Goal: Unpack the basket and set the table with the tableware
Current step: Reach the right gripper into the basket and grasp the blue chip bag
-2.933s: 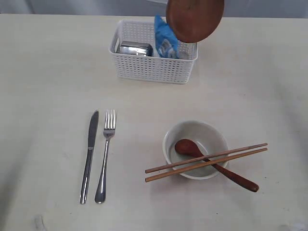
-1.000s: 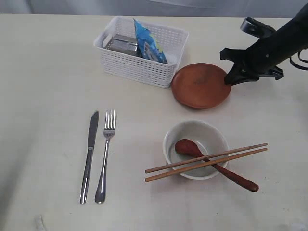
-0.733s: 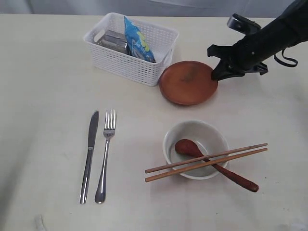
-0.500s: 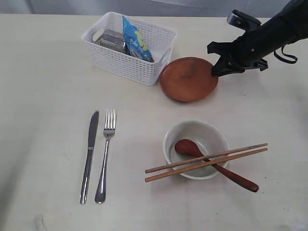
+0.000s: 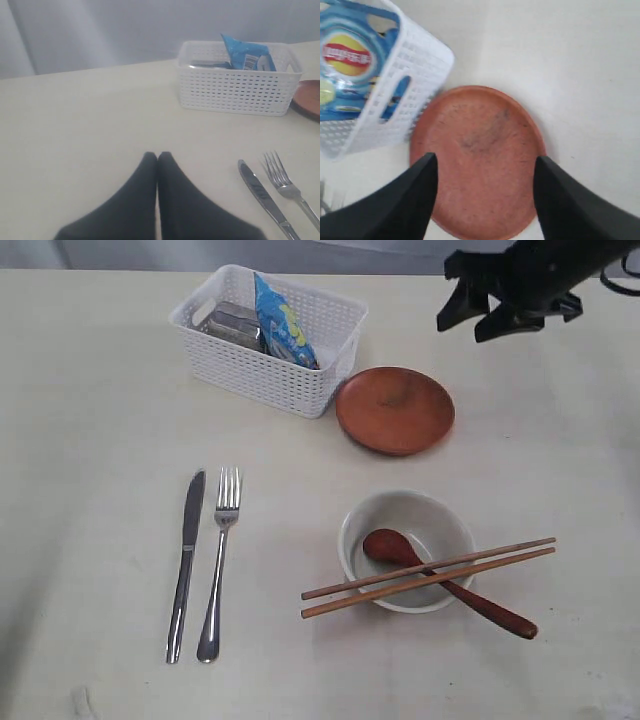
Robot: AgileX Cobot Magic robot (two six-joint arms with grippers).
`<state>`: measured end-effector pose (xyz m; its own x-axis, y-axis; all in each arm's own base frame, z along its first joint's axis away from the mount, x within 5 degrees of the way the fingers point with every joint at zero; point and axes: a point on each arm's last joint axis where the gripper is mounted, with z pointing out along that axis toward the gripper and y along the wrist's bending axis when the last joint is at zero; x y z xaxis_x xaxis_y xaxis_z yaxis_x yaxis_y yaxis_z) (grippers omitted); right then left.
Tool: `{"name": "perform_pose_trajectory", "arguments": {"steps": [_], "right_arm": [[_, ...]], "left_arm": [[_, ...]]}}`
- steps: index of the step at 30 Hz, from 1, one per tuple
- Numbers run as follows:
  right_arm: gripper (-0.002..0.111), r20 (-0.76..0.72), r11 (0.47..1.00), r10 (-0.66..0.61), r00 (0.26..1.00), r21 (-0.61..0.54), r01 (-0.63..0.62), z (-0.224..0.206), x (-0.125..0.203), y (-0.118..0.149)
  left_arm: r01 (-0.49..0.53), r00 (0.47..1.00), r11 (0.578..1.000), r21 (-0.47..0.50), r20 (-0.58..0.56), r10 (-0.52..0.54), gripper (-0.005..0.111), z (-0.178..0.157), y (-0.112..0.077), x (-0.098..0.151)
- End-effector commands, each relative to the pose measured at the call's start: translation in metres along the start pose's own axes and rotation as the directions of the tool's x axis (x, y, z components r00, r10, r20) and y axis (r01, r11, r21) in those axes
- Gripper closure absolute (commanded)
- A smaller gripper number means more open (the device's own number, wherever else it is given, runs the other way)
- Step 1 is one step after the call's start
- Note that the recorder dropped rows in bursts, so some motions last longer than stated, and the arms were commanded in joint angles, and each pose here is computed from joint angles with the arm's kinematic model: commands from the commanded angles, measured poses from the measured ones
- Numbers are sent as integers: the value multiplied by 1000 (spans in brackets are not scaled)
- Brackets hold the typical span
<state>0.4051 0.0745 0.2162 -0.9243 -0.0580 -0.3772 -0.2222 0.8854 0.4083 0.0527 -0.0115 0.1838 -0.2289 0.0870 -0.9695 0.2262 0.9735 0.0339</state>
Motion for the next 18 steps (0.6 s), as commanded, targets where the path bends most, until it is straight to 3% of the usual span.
{"name": "perform_pose_trajectory", "arguments": {"steps": [1,4,8,13,18], "right_arm": [[52,59,989,-130,990,-70,134,-14,-5,68],[42,112,978,-185,976,-73,194,-1,-13,127],[42,65,967,-248,967,75,243,31,-19,163],[42,-28,948,-301,953,101,302,66,-18,186],[42,-48,942,-264,963,201,268,96,-26,181]], "left_arm": [[1,1000,1000,5,13,-1,106,0,0,0],[1,1000,1000,5,13,-1,106,0,0,0],[1,1000,1000,5,13,-1,106,0,0,0],[1,1000,1000,5,13,-1,106,0,0,0],[11,1000,1000,8,13,-11,106,0,-1,0]]}}
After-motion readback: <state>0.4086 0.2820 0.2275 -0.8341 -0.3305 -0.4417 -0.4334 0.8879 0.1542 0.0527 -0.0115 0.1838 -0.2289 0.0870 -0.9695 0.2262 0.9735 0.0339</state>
